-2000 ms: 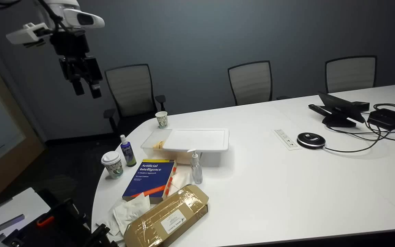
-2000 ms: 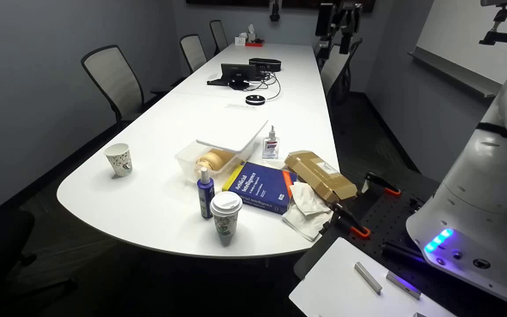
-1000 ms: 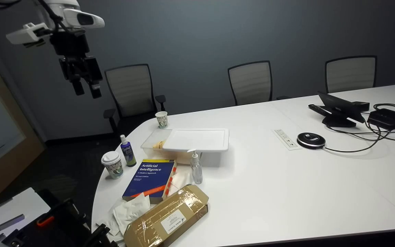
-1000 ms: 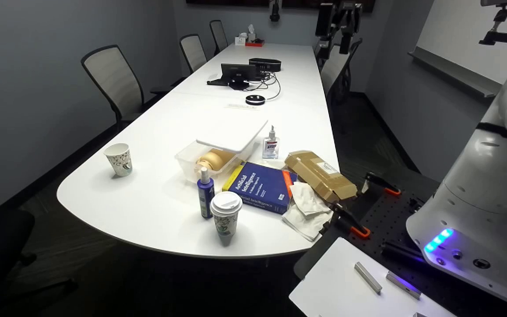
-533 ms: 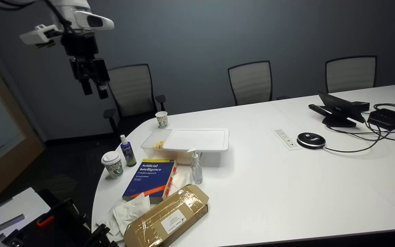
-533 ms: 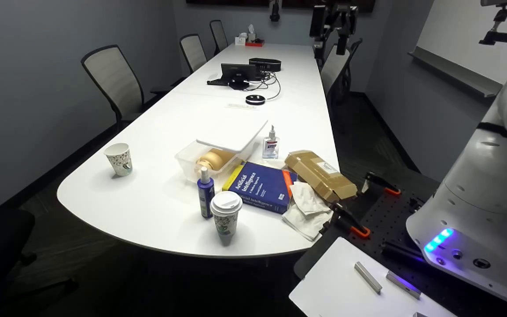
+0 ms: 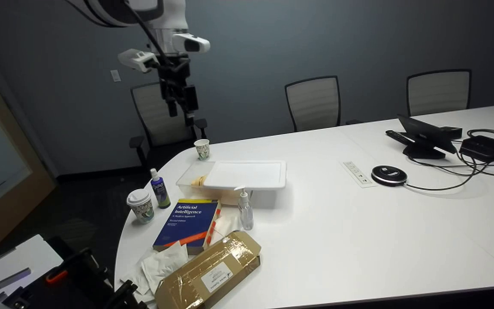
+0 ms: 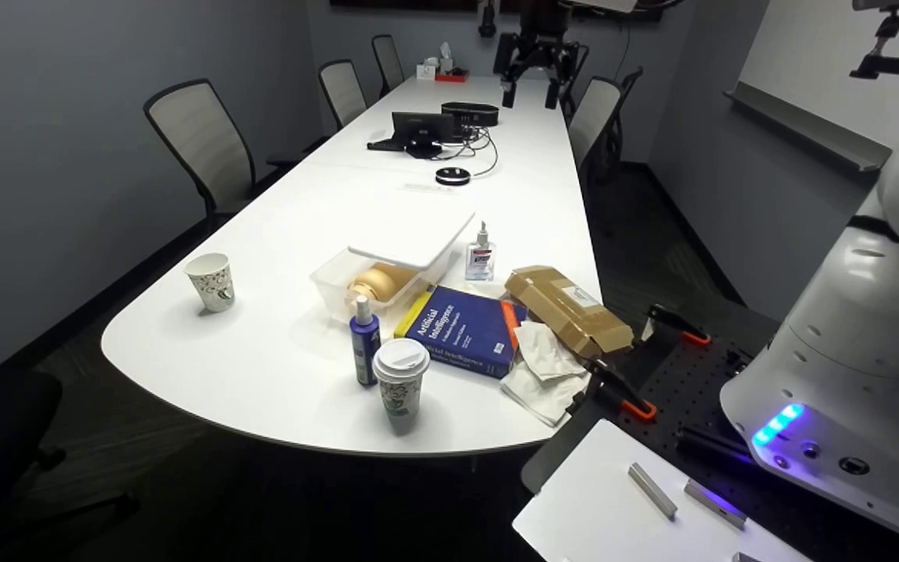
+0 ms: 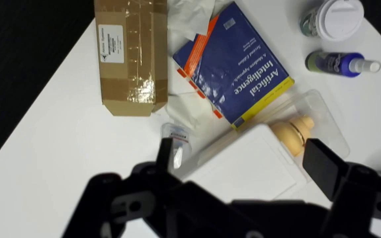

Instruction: Put the transparent bottle in the bowl

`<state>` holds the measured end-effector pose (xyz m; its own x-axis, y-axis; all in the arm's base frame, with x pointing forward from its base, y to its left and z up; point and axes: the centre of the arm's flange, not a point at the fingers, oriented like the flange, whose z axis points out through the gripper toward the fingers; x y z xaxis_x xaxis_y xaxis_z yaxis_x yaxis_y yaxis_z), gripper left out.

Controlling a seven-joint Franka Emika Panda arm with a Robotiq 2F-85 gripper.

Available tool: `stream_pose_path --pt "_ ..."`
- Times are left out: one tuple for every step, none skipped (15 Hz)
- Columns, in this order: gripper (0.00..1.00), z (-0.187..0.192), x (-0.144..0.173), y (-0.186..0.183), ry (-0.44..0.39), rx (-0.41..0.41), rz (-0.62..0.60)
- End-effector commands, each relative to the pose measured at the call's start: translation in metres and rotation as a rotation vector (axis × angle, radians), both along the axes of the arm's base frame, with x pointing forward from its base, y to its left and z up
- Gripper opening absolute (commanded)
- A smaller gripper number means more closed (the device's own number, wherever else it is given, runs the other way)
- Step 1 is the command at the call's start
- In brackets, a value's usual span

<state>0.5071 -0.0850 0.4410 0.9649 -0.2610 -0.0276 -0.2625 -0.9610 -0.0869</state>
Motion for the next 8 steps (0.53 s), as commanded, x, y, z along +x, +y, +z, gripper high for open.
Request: stream_pose_path --pt "1.00 -0.035 0.074 -0.030 -0.033 -0.004 -0.092" --pt "1.00 -0.052 0.086 -0.037 -0.039 -0.021 -0.107" --pt "1.00 -0.066 0.095 -0.042 -0.038 -0.028 -0.118" --pt "1.00 -0.083 0.103 -0.046 -0.036 -0.035 -0.139" --pt "1.00 -0.098 0.110 -0.049 -0.038 -0.040 -0.157" --pt "1.00 -0.114 0.116 -0.051 -0.045 -0.046 -0.181" --pt "1.00 -0.127 0.121 -0.053 -0.050 -0.050 -0.203" --pt "1.00 -0.141 0.125 -0.055 -0.053 -0.050 -0.227"
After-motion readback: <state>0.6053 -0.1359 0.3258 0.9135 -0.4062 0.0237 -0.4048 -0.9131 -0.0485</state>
